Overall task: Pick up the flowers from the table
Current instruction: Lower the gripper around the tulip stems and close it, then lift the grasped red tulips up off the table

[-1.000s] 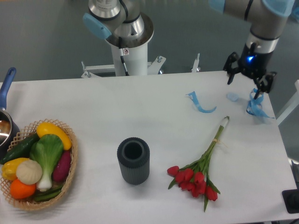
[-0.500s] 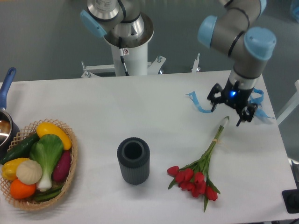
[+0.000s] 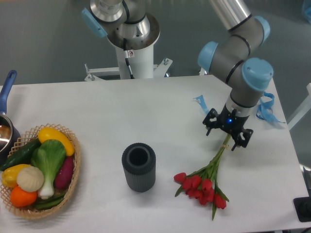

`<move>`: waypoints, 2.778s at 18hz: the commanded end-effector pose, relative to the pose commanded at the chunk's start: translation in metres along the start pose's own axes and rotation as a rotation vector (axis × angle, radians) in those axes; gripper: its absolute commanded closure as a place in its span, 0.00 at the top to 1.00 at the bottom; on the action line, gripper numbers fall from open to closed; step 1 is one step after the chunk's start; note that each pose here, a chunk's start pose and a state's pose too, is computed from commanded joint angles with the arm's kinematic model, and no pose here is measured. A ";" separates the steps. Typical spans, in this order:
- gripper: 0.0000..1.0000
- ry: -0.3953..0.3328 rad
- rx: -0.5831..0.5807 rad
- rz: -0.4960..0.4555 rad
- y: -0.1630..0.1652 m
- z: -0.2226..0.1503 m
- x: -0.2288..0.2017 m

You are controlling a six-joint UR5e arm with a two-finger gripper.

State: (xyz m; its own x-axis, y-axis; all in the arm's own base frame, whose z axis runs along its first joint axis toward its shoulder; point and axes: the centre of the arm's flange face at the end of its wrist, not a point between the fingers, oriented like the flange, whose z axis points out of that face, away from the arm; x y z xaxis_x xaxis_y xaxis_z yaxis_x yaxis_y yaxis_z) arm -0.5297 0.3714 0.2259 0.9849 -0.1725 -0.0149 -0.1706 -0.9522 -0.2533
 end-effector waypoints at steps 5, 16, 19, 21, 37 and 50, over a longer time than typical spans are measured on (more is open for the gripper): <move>1.00 0.012 -0.003 0.007 -0.009 0.013 -0.001; 0.97 -0.014 -0.005 0.029 -0.014 0.028 0.000; 0.97 -0.016 -0.027 0.028 -0.011 0.033 -0.002; 0.96 -0.028 -0.026 0.030 -0.012 0.033 -0.002; 0.05 -0.059 -0.037 -0.048 -0.018 0.032 -0.004; 0.03 -0.226 0.415 -0.128 -0.057 -0.160 -0.008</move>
State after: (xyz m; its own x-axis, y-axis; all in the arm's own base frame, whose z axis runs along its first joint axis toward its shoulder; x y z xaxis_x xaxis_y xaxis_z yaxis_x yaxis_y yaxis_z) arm -0.5329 0.3871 0.3954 0.9868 0.0421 -0.1564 -0.0668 -0.7734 -0.6304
